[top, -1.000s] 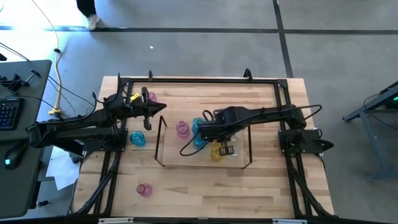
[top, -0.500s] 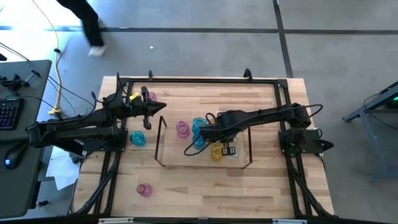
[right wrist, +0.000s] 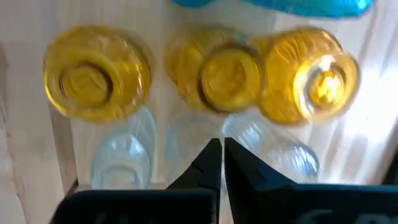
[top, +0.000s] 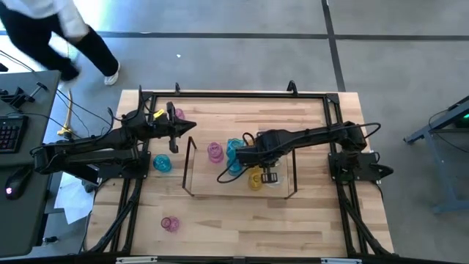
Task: Sort vases onto shelf
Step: Put the bottom purple vase on the shelf aligned with the other purple vase
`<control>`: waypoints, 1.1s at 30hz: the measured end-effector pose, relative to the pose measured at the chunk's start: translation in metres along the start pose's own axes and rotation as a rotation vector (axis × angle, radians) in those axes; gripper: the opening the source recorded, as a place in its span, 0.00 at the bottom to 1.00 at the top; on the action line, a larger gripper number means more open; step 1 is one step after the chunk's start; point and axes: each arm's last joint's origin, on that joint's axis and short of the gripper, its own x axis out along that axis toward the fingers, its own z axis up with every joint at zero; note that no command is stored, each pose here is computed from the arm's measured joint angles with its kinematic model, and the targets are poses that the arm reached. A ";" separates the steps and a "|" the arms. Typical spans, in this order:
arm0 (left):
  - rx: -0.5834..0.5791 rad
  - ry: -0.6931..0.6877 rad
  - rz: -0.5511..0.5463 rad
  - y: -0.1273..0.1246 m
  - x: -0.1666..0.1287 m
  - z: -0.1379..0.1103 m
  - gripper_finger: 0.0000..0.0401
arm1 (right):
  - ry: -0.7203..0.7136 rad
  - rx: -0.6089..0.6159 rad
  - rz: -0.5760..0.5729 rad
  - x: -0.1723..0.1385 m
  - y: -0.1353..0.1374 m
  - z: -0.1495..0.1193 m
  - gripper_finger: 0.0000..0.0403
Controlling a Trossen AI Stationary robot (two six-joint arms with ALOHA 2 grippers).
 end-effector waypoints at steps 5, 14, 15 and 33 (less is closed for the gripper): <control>0.004 0.007 0.000 0.000 0.000 -0.001 0.00 | -0.094 0.007 -0.038 -0.024 0.005 -0.015 0.00; 0.022 0.024 -0.012 -0.001 0.001 0.007 0.00 | -0.552 0.011 -0.015 -0.034 0.004 -0.061 0.00; 0.024 0.033 -0.020 -0.002 0.001 0.009 0.00 | -0.607 0.013 -0.019 -0.033 0.002 -0.067 0.00; -0.136 0.635 0.161 -0.003 -0.001 0.073 0.00 | -1.111 -0.051 -0.194 -0.029 -0.022 -0.154 0.00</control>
